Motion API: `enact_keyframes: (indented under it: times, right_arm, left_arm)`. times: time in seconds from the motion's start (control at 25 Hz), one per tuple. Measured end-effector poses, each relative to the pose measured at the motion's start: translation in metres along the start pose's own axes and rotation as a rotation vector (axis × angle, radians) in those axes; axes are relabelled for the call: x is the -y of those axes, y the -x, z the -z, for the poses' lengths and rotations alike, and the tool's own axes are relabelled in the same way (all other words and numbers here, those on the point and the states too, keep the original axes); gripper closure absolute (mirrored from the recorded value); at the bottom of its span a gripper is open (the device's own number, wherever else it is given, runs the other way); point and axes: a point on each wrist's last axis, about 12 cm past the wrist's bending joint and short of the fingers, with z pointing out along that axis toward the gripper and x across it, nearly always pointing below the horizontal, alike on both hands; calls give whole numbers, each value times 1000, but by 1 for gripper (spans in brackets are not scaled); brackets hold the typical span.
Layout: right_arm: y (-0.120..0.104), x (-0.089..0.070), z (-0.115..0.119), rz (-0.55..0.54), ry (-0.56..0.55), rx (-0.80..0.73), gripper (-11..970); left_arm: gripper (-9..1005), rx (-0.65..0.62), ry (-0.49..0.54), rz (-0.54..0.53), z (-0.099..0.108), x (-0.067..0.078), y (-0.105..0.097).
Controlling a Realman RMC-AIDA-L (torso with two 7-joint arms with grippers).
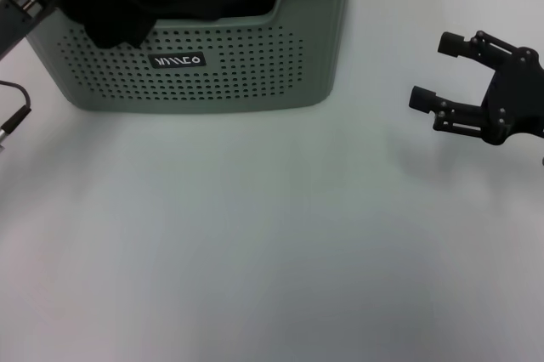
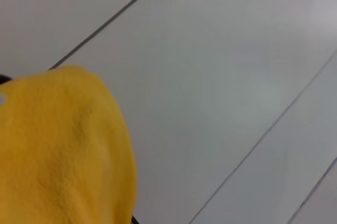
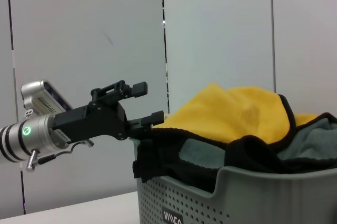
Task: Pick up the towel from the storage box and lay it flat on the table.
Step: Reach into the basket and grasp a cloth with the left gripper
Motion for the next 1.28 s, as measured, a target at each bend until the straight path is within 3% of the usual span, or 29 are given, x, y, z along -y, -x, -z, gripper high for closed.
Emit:
enact_keyframes:
  times: [0.28, 0.56, 0.92, 1.0, 1.28]
  right_arm:
    - [-5, -4, -1, -1, 13, 1, 88]
    - [-9, -5, -2, 1, 19, -3, 88]
    - [-10, -6, -8, -7, 40, -3, 87]
    - [-11, -6, -11, -9, 46, -3, 87]
    - [-12, -6, -18, -19, 62, -4, 88]
  left_arm:
    - [338, 20, 15, 67, -1, 0, 8]
    - [342, -55, 5, 15, -15, 12, 18]
    - [346, -107, 48, -223, -47, 28, 38]
    - [347, -99, 71, -321, -53, 29, 45]
    - [351, -40, 226, -607, -65, 19, 66]
